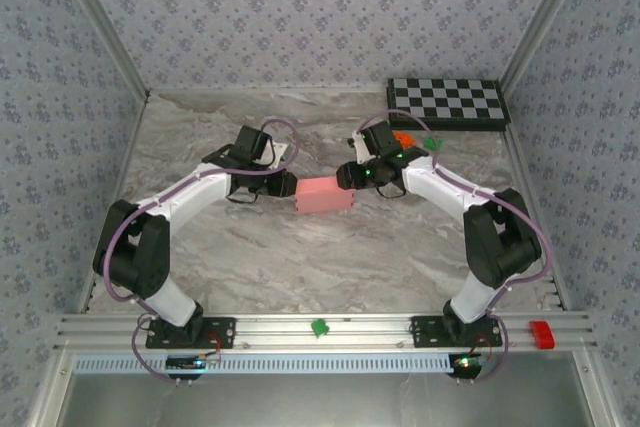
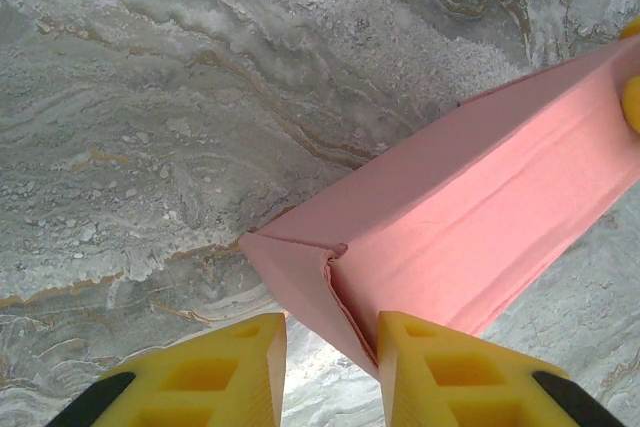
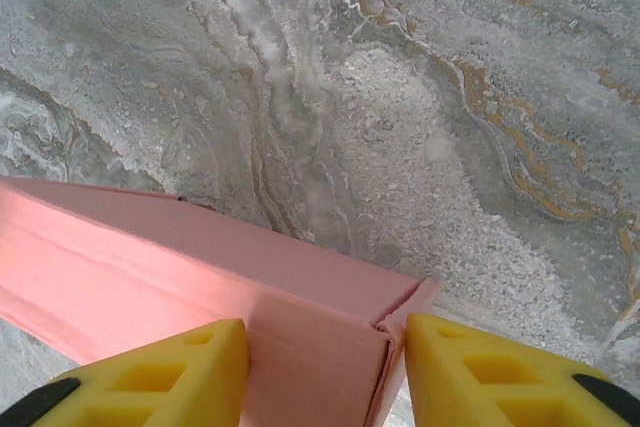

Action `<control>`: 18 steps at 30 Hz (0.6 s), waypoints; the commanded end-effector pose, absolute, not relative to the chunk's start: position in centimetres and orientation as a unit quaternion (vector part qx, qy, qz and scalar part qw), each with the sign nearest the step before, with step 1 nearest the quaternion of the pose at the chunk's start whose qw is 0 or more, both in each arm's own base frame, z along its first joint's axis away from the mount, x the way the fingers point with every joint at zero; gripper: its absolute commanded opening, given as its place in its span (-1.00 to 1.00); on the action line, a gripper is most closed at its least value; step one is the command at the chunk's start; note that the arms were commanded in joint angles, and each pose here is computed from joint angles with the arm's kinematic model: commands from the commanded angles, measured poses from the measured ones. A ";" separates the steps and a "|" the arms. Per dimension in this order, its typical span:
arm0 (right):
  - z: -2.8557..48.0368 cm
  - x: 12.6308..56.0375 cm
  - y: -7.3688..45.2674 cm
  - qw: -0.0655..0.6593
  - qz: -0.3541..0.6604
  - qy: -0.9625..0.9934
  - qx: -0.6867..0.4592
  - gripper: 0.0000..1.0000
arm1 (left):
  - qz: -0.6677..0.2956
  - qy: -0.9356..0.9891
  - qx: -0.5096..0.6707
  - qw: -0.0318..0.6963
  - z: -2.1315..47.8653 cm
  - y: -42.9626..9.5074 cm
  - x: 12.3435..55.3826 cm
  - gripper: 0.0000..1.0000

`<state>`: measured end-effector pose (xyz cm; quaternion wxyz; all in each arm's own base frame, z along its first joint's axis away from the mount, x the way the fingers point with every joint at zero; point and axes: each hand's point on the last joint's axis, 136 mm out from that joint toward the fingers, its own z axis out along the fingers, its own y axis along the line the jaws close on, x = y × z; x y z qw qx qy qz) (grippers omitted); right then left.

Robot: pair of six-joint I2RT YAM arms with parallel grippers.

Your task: Fold the paper box

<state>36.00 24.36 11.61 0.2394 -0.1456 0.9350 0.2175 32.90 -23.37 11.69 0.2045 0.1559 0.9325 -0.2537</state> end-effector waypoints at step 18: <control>17.3 37.5 21.9 0.276 0.203 0.928 -0.145 0.12 | -0.207 0.908 0.249 0.267 17.7 -24.5 35.0 0.14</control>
